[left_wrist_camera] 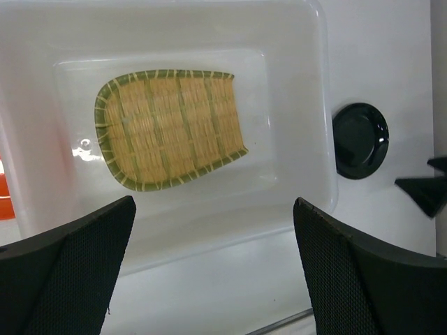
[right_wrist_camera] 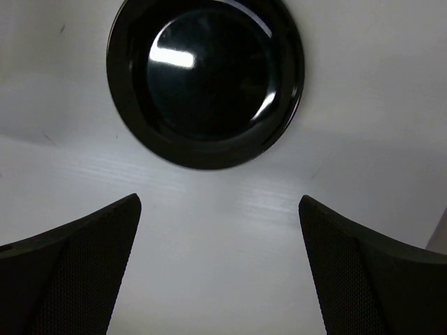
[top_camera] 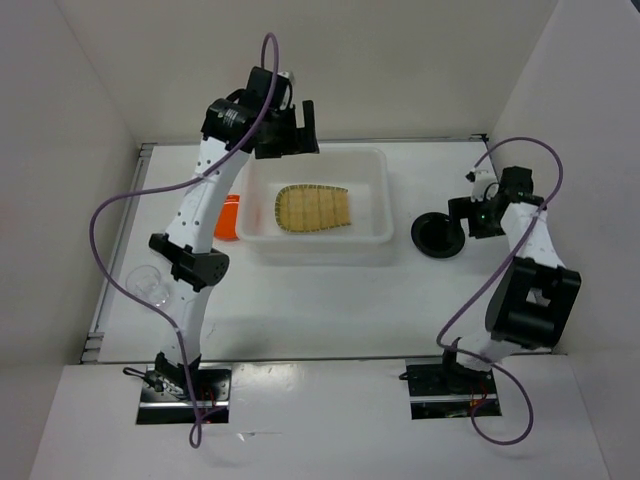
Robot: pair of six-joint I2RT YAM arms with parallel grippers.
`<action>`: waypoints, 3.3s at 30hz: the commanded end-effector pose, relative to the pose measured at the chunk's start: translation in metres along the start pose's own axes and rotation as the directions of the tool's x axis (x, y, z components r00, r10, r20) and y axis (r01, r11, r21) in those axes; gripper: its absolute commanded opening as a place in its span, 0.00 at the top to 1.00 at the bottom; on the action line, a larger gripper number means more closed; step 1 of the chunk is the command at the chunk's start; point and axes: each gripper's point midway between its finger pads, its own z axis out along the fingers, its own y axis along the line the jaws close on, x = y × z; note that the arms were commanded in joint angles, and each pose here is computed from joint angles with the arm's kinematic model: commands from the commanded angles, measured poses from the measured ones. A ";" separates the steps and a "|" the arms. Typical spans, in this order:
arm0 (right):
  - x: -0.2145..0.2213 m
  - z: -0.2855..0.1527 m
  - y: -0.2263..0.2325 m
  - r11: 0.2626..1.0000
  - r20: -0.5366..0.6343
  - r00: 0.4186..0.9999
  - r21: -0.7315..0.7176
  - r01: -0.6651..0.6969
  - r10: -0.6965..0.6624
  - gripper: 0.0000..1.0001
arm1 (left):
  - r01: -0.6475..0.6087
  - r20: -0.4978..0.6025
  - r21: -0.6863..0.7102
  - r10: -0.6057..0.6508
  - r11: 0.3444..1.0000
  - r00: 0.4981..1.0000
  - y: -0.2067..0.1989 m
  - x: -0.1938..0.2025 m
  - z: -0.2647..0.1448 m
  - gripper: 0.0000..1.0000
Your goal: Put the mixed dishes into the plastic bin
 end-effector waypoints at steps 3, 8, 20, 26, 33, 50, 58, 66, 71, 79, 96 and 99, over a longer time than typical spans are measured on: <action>-0.016 0.011 -0.019 0.985 -0.006 0.999 -0.166 -0.037 0.037 0.02 | -0.036 0.027 0.018 0.036 0.999 0.999 -0.012 0.002 -0.034 0.00; -0.011 0.023 -0.020 0.992 -0.015 0.999 -0.118 -0.036 0.034 0.02 | -0.036 0.023 0.016 0.036 0.999 0.999 -0.010 0.004 -0.042 0.00; 0.013 0.068 -0.032 0.979 -0.105 0.985 -0.137 -0.149 0.136 0.02 | -0.039 -0.007 -0.033 0.038 0.999 0.999 0.004 0.018 -0.057 0.00; 0.024 0.076 -0.035 0.973 -0.127 0.979 -0.147 -0.179 0.161 0.02 | -0.057 -0.012 -0.058 0.057 0.997 0.998 0.011 0.026 -0.063 0.00; 0.039 0.098 -0.017 0.940 -0.166 0.966 -0.247 -0.237 0.200 0.15 | -0.090 0.008 -0.098 0.091 0.991 0.996 0.020 0.036 -0.071 0.00; 0.054 0.129 -0.010 0.865 -0.226 0.933 -0.363 -0.346 0.278 0.49 | 0.013 -0.043 -0.167 -0.020 0.986 0.999 0.052 0.089 -0.082 0.00; 0.059 0.133 -0.010 0.859 -0.253 0.923 -0.356 -0.367 0.290 0.77 | 0.008 -0.055 -0.184 -0.018 0.983 0.998 0.055 0.092 -0.079 0.00; 0.064 0.135 -0.011 0.856 -0.278 0.908 -0.331 -0.397 0.313 0.98 | -0.015 -0.074 -0.192 0.001 0.981 0.997 0.056 0.093 -0.077 0.00; 0.065 0.134 -0.015 0.855 -0.282 0.902 -0.317 -0.410 0.328 1.00 | -0.015 -0.074 -0.192 0.001 0.981 0.997 0.056 0.093 -0.077 0.00; 0.041 0.102 -0.014 0.837 -0.246 0.901 -0.343 -0.426 0.358 1.00 | -0.026 -0.084 -0.195 0.010 0.980 0.996 0.057 0.094 -0.070 0.00; 0.008 0.048 -0.003 0.762 -0.247 0.861 -0.400 -0.509 0.445 1.00 | -0.049 -0.059 -0.195 0.038 0.979 0.997 0.059 0.084 -0.066 0.00; 0.010 0.045 0.004 0.747 -0.253 0.856 -0.420 -0.516 0.450 1.00 | -0.042 -0.064 -0.197 0.030 0.980 0.997 0.063 0.086 -0.064 0.00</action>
